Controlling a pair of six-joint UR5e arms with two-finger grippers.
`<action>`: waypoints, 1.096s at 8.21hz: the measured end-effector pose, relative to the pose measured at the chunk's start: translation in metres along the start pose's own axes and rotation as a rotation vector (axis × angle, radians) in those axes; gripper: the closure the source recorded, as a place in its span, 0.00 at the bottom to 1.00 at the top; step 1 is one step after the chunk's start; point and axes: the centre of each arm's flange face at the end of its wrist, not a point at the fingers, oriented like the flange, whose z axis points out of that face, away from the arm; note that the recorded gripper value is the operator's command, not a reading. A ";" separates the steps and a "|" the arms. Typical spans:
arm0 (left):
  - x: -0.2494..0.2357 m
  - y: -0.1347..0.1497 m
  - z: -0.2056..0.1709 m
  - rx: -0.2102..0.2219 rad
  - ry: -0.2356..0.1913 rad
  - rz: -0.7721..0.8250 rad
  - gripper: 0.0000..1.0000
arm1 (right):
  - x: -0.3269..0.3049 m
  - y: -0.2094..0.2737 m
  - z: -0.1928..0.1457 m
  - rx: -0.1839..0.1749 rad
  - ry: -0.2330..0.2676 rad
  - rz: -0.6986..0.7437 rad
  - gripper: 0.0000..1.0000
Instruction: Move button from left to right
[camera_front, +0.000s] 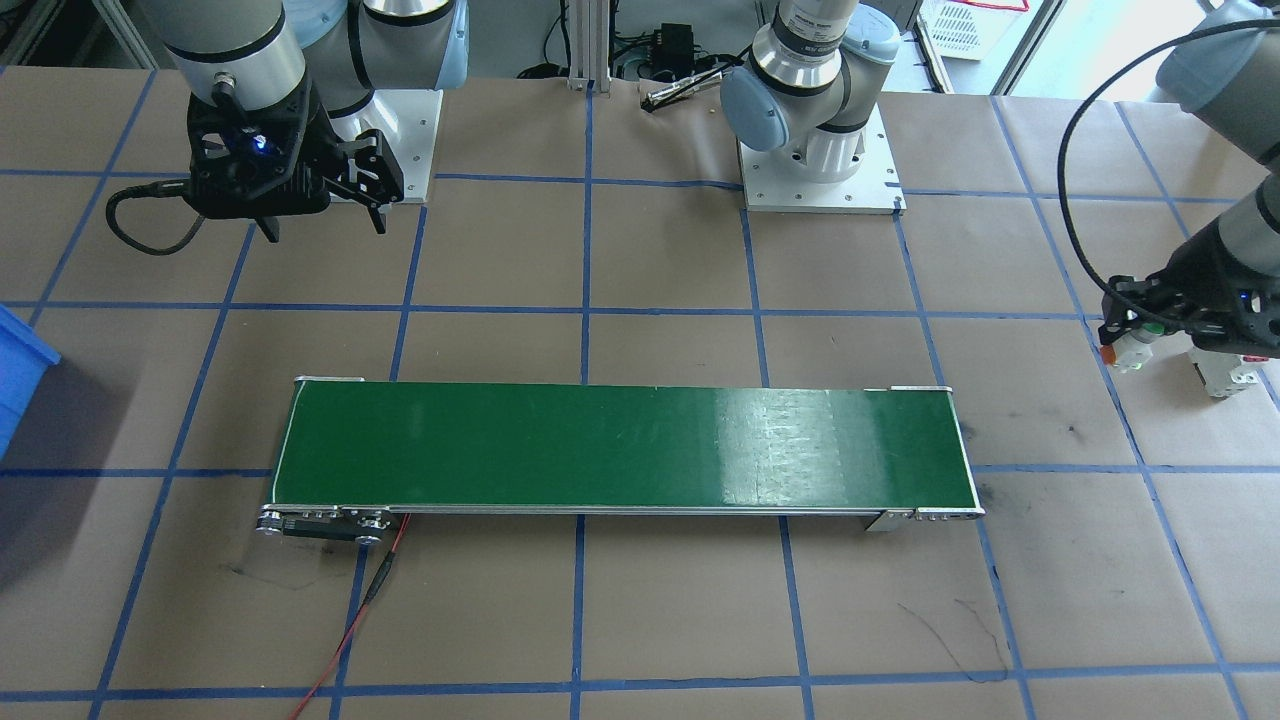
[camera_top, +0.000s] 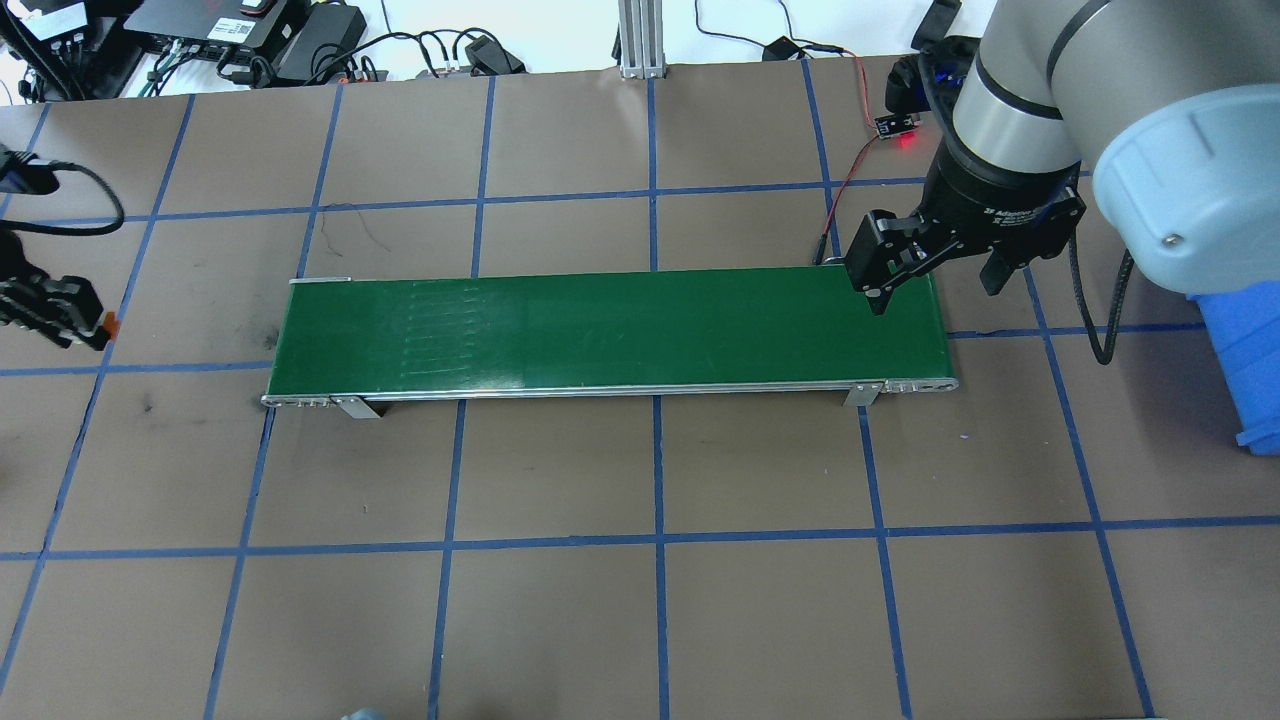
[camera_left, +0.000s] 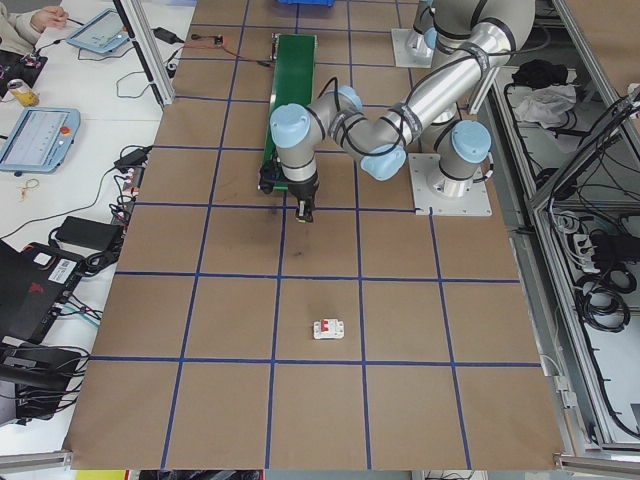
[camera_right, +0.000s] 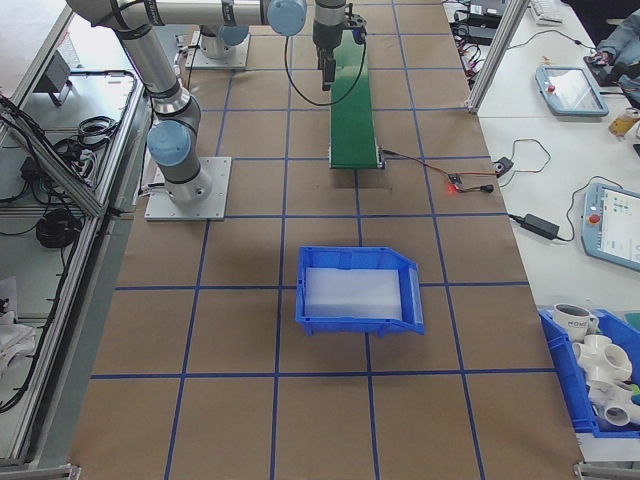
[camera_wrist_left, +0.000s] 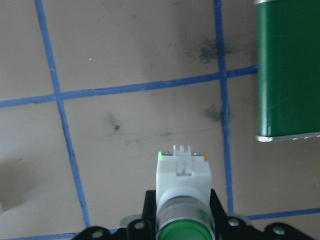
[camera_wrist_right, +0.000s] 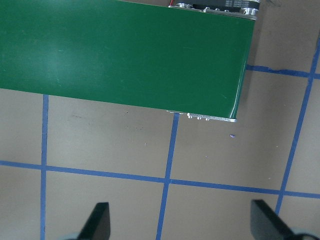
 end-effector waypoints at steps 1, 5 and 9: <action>0.037 -0.014 -0.006 0.012 0.001 -0.014 1.00 | 0.000 0.000 0.000 0.000 0.001 -0.003 0.00; 0.116 -0.049 0.011 0.003 0.040 -0.030 1.00 | 0.000 0.000 0.000 0.000 0.002 -0.005 0.00; 0.120 -0.071 0.051 -0.035 0.079 -0.063 1.00 | 0.000 -0.001 0.000 0.000 0.002 -0.005 0.00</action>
